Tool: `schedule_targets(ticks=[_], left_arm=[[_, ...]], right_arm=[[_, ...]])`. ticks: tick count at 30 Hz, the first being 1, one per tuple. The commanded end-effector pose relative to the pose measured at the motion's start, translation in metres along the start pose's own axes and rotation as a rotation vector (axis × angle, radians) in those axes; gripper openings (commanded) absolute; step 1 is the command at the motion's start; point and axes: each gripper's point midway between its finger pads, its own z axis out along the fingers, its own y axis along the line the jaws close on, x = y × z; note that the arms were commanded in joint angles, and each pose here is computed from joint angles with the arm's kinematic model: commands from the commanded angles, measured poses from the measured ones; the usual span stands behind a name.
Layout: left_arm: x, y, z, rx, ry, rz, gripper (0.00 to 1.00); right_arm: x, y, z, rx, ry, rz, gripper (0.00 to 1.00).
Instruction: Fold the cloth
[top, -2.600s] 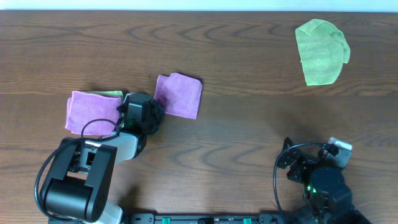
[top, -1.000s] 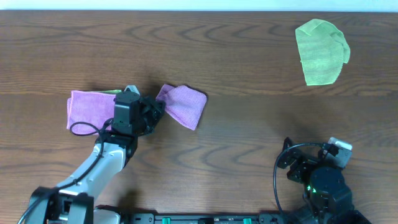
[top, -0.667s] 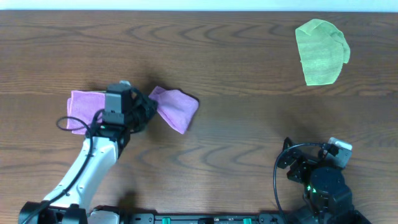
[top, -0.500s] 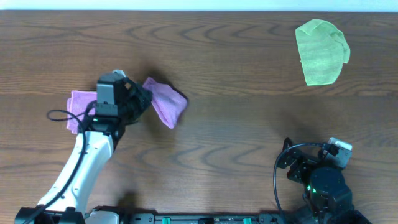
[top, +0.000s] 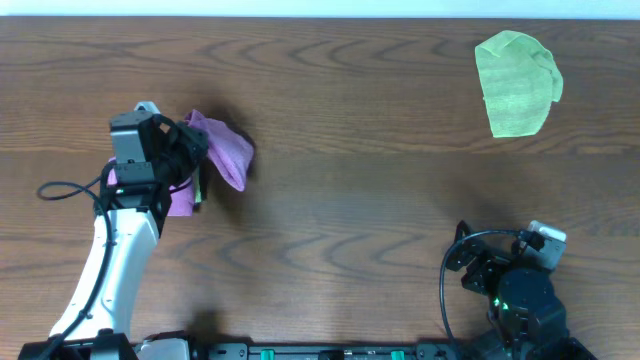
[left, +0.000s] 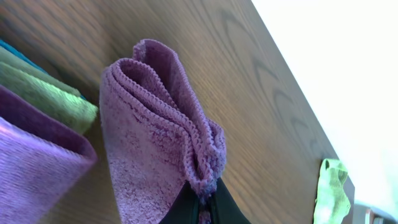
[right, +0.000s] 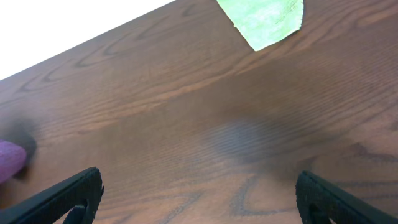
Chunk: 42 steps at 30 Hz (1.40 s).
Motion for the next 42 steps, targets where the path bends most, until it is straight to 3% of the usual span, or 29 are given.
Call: schedule_targets(ticks=[1,11,28,42], left_arm=[[-0.023,-0.024,-0.011,0.059,-0.05,0.053,0.05],[-0.053,-0.061,-0.021,0.111,-0.097,0.108,0.05],[-0.068,-0.052,-0.045,0.177,-0.024,0.043,0.05],[-0.072,-0.055,-0.074,0.179,-0.065,0.046,0.06]], right_arm=[[-0.001,-0.004,0.0,0.016,-0.011,0.014,0.99],[-0.001,-0.004,0.0,0.016,-0.011,0.015,0.99],[-0.001,-0.004,0.0,0.016,-0.012,0.014,0.99],[-0.001,-0.004,0.0,0.016,-0.012,0.015,0.99]])
